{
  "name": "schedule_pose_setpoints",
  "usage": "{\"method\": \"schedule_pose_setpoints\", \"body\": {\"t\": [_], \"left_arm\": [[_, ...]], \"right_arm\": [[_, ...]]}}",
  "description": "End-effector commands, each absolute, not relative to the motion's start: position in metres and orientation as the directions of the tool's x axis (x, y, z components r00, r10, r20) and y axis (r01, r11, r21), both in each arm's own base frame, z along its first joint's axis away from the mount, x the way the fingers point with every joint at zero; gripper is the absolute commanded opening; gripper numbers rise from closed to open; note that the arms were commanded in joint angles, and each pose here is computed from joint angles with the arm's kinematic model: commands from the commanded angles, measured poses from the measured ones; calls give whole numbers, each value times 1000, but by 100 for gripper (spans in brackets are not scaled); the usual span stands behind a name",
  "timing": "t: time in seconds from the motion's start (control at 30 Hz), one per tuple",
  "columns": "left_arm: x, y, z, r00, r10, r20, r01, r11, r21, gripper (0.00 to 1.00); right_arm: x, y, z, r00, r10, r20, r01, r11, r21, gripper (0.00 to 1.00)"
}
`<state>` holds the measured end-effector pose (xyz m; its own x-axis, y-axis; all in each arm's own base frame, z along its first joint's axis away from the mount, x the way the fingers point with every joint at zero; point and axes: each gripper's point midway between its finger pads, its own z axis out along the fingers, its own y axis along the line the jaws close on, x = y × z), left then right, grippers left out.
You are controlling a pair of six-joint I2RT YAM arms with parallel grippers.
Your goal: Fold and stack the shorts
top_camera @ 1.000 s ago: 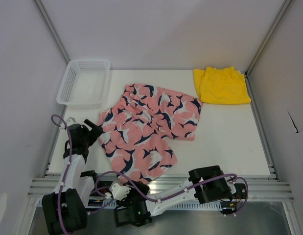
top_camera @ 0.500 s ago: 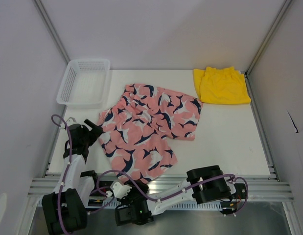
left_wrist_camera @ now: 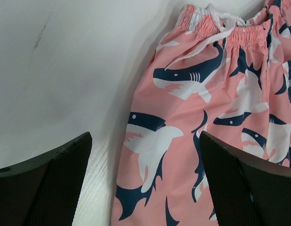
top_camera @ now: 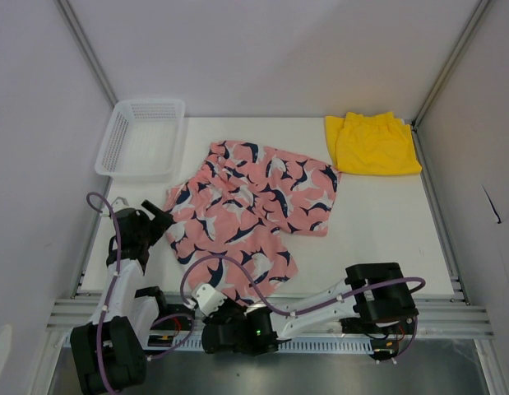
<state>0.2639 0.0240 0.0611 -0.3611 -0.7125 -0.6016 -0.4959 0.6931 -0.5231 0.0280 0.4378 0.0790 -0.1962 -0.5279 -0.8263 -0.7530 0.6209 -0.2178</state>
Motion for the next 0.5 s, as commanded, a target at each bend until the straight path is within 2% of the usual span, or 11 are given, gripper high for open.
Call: {"method": "schedule_pose_setpoints", "body": {"t": [0.0, 0.13, 0.2, 0.23, 0.47], "left_arm": [[269, 28, 67, -348, -694, -630, -474, 710, -521, 97], [270, 28, 67, -349, -694, -630, -475, 710, -520, 97], [270, 29, 67, -347, -695, -630, -477, 709, -520, 97], [270, 29, 66, -350, -695, -628, -478, 709, -519, 97], [270, 30, 67, -346, -695, -630, -480, 708, -518, 97]], "right_arm": [[12, 454, 91, -268, -455, -849, -817, 575, -51, 10], [0, 449, 85, -327, -457, -827, -845, 533, 39, 8], [1, 442, 79, -338, -462, -820, -843, 535, 46, 13], [2, 439, 78, -341, -464, -817, -841, 540, 44, 21], [-9, 440, 88, -342, -475, -811, -859, 507, 66, 34]]}}
